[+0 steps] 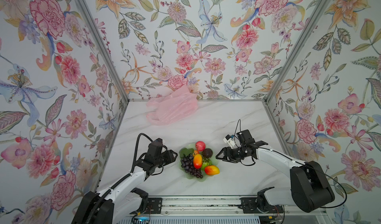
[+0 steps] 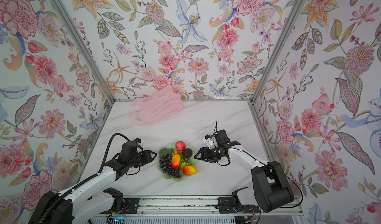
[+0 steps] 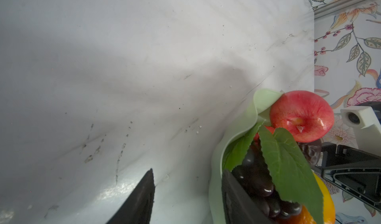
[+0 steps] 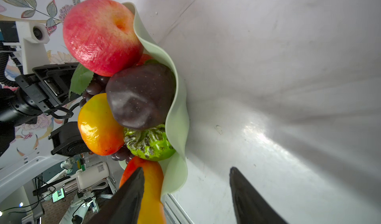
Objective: Place the fruits into the plastic bag
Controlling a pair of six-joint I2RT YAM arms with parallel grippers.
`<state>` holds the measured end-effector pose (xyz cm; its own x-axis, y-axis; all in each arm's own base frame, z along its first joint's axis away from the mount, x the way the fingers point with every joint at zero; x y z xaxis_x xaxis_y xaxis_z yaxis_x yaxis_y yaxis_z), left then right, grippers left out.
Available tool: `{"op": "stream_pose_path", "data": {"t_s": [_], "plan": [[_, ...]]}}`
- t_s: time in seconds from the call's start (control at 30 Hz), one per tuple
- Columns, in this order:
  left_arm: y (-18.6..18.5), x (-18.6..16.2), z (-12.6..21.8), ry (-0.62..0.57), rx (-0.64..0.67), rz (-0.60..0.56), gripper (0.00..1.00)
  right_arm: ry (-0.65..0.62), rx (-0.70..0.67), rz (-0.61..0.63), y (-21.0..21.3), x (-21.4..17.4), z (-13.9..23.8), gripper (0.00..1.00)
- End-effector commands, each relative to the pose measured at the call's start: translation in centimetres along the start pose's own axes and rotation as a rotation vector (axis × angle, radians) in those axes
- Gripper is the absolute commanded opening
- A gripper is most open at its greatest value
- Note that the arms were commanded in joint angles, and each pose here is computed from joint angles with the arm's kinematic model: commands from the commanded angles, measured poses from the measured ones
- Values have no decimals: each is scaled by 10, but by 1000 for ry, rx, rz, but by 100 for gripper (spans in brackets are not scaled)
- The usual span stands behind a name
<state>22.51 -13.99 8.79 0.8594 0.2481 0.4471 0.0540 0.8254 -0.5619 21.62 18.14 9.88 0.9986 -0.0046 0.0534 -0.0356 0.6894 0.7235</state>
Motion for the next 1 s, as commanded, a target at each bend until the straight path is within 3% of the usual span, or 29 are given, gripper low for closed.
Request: {"op": "stream_pose_path", "data": {"t_s": [0.0, 0.27, 0.57, 0.97], "plan": [[-8, -6, 0, 2, -36, -16, 49, 25, 14, 20, 3, -7, -2, 63], [-20, -14, -11, 17, -57, -26, 42, 37, 7, 17, 1, 2, -10, 49], [-22, -17, -16, 21, -56, -20, 41, 54, 22, 28, 4, 12, -24, 32], [-23, -16, -21, 26, -59, -12, 41, 82, 33, 43, 11, 20, -37, 19]]}}
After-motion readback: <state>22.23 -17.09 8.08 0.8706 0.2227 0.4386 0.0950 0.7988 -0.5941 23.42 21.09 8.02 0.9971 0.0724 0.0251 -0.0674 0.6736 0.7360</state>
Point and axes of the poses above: each gripper's point midway between its finger pads, its own z axis back along the fingers, its own y axis along the line the jaws close on, x = y × z, the point moved 3 cm from there along z, back along the fingers, and after that the axes turned 7 degrees about -z, right-handed, at the moved point
